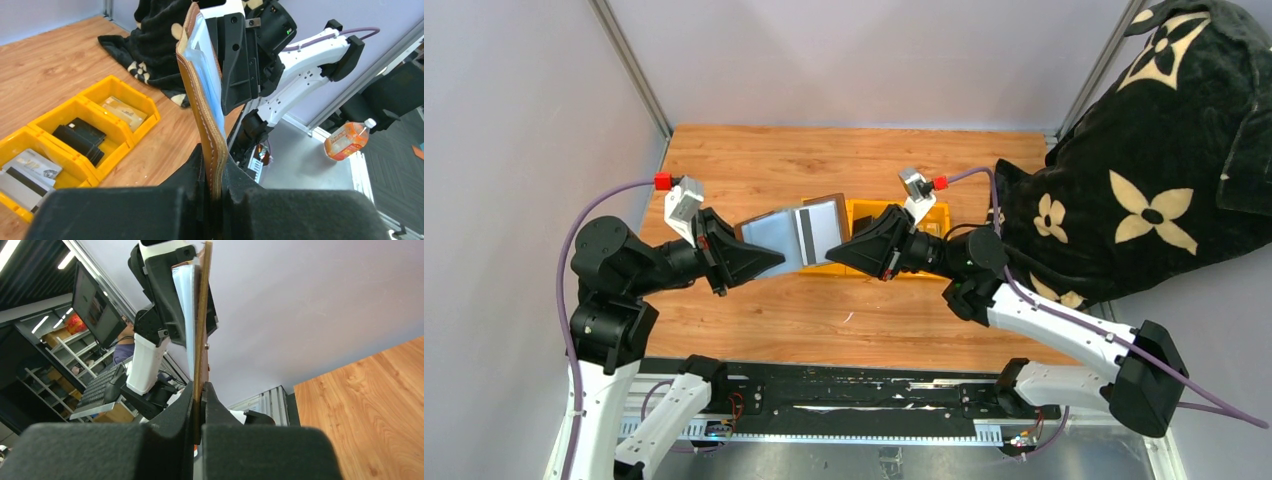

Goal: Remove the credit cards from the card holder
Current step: Remove the credit card from the card holder.

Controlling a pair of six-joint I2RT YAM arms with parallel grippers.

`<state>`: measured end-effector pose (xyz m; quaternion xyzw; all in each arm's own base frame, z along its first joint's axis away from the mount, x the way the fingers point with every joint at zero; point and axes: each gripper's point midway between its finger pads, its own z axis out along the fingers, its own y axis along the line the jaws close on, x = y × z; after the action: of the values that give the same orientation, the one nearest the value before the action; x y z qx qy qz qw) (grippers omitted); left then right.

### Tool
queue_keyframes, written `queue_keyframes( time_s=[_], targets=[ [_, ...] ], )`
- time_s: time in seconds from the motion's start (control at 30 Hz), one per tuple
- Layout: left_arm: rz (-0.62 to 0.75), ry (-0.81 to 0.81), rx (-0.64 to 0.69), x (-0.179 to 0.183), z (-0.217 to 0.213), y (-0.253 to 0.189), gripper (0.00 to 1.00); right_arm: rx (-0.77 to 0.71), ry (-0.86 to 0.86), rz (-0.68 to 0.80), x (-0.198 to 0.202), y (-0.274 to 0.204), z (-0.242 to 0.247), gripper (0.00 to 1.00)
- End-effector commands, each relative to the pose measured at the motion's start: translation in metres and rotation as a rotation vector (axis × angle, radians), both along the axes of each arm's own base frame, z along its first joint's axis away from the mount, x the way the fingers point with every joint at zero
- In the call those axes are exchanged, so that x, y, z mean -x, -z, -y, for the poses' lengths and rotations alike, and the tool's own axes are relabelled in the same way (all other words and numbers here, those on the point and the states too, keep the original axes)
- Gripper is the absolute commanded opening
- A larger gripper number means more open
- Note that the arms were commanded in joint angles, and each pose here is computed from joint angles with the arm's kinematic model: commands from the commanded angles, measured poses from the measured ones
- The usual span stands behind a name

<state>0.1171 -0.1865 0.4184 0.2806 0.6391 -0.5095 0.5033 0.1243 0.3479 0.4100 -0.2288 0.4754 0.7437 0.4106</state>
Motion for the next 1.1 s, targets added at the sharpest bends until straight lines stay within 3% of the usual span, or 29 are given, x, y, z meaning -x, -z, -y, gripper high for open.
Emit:
queue_keyframes(
  time_s=[0.0,0.07,0.1,0.13,0.2,0.43,0.6,0.77,1.07],
  targets=[
    [0.013,0.003,-0.039,0.006,-0.002,0.011,0.34,0.000,0.004,0.081,0.012,-0.025,0.009,0.00],
    [0.059,-0.028,-0.091,0.004,-0.008,0.017,0.73,0.155,-0.017,0.140,0.018,-0.017,0.005,0.00],
    [0.095,-0.051,-0.115,0.003,-0.011,0.016,0.86,0.254,-0.021,0.154,0.017,-0.006,0.003,0.00],
    [0.131,-0.077,-0.134,0.003,-0.015,0.014,0.94,0.336,-0.011,0.178,0.015,-0.001,0.004,0.00],
    [0.214,-0.108,-0.161,0.004,-0.020,0.008,0.97,0.518,-0.012,0.190,0.012,0.024,0.009,0.00],
    [0.399,-0.082,-0.252,0.014,-0.027,-0.005,0.98,0.882,-0.186,0.228,0.026,0.084,0.012,0.00],
    [0.464,0.050,-0.304,0.022,-0.020,0.030,0.95,0.948,-0.303,0.370,0.055,0.087,-0.004,0.00],
    [0.310,0.196,-0.307,0.031,-0.012,0.069,0.88,0.981,-0.363,0.429,0.068,0.086,-0.016,0.00],
    [0.168,0.312,-0.232,0.050,-0.005,0.087,0.61,1.018,-0.407,0.467,0.075,0.088,-0.027,0.00]
  ],
)
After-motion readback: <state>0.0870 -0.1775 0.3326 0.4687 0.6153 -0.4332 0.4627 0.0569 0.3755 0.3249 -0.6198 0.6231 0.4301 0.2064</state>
